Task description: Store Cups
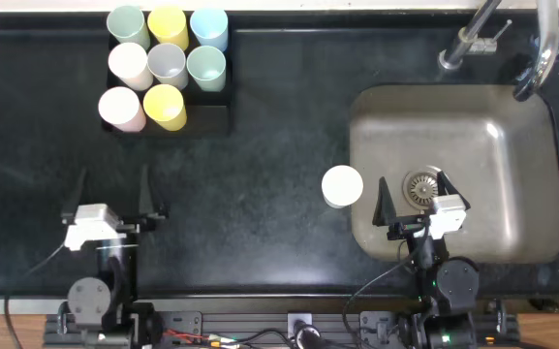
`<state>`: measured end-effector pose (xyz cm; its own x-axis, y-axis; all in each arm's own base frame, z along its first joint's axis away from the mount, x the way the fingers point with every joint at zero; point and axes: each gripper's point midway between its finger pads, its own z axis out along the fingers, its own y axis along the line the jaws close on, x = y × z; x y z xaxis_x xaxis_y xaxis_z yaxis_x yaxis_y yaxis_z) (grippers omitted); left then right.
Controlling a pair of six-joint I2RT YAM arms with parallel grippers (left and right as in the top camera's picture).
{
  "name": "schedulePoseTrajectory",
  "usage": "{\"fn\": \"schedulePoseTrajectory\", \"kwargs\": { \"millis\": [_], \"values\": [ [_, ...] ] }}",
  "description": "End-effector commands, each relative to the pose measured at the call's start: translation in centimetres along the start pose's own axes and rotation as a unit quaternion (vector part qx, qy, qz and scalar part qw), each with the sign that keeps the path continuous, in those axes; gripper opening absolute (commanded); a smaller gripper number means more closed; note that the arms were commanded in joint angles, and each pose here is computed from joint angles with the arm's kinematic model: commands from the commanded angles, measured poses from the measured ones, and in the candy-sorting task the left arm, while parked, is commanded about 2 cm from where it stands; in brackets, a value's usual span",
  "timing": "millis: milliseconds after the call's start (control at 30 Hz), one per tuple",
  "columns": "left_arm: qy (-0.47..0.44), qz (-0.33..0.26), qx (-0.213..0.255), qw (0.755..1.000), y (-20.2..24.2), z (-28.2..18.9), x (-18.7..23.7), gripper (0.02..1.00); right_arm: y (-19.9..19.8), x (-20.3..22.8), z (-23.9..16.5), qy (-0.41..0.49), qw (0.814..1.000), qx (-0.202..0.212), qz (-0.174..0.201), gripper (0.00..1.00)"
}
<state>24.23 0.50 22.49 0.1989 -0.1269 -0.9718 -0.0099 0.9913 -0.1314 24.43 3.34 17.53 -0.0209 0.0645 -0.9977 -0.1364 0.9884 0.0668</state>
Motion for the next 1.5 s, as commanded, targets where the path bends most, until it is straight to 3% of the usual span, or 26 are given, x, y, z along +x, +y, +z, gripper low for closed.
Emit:
{"fn": "schedulePoseTrajectory", "kwargs": {
  "millis": [33,333,1500],
  "values": [
    [0.028,0.009,0.011,1.0,-0.5,-0.1,1.5,0.998,-0.2,0.3,0.0,-0.001,1.0,0.004,0.002,0.996],
    [0.146,0.011,0.02,0.989,-0.5,-1.1,7.2,1.0,-0.2,0.3,0.0,-0.001,1.0,0.004,0.002,0.998],
    [0.144,0.012,0.024,0.989,-0.6,-1.1,7.1,1.0,-0.2,0.3,0.0,-0.001,1.0,0.004,0.002,0.996]
  ]
}}
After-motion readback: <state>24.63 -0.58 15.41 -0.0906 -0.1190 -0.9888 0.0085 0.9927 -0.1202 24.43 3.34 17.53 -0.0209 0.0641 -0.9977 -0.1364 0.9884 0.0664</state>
